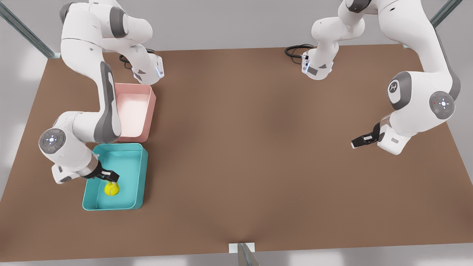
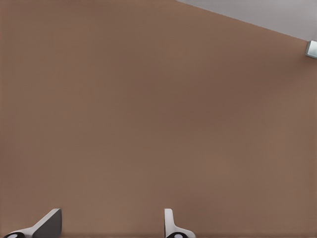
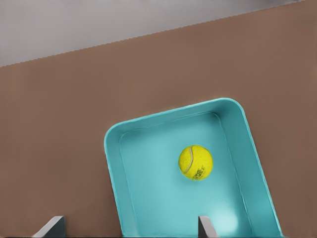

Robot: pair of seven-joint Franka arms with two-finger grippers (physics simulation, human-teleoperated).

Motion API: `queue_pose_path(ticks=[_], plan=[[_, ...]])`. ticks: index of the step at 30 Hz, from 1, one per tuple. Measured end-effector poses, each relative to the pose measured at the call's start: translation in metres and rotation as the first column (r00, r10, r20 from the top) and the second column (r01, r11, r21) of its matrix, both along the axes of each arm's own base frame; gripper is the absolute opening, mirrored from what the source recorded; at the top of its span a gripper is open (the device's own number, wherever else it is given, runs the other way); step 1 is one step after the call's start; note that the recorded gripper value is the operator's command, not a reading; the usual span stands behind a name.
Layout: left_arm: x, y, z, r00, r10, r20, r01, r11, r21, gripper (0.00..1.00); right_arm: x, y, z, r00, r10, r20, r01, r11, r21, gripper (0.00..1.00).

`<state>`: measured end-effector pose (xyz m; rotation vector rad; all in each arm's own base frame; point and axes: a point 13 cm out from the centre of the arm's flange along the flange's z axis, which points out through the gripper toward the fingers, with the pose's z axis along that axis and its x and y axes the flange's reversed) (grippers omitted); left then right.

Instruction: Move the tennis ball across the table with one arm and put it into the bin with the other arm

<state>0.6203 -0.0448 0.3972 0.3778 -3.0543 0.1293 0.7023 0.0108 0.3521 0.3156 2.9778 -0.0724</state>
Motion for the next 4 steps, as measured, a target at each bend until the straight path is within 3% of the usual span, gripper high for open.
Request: queue_pose_path(ticks=[4], plan=[[0.0, 0.0, -0.001, 1.0, 0.001, -0.002, -0.001, 1.0, 0.0, 1.0, -0.064, 0.014, 0.101, 0.992, 0.099, -0.074, -0.098, 0.995, 0.014, 1.0]])
